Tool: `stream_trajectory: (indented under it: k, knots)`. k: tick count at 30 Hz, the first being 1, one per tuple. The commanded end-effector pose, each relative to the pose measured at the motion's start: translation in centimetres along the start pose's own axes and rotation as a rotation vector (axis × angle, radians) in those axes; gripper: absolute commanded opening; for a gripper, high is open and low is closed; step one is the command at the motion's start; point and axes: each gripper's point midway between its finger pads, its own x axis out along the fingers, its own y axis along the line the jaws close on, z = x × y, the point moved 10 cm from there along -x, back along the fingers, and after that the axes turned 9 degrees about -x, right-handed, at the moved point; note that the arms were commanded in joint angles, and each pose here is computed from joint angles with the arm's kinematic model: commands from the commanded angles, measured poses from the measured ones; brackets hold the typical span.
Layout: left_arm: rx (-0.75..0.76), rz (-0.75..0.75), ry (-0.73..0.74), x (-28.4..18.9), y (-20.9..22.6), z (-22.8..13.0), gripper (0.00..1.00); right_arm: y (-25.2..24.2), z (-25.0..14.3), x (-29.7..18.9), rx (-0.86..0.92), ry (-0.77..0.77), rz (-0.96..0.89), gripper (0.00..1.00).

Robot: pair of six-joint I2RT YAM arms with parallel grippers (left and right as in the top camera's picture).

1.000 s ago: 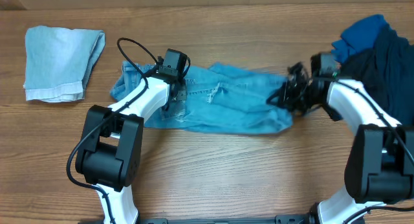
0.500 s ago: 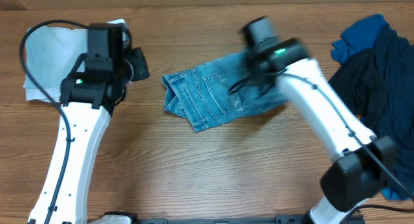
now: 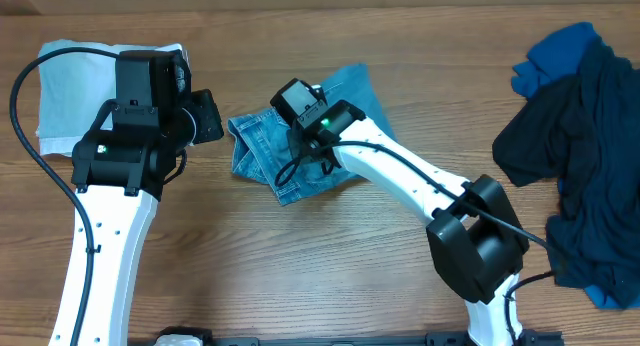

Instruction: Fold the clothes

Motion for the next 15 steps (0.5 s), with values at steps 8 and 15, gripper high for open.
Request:
stream_trajectory:
  k: [8, 15]
  knots:
    - [0.012, -0.018, -0.014, -1.0, 0.0, 0.0, 0.05, 5.1, 3.0, -4.5, -0.09, -0.026, 0.681, 0.7]
    - [0.012, -0.013, -0.005, -1.0, 0.1, -0.1, 0.05, -2.0, 5.4, -9.8, -0.066, -0.144, 0.587, 0.04]
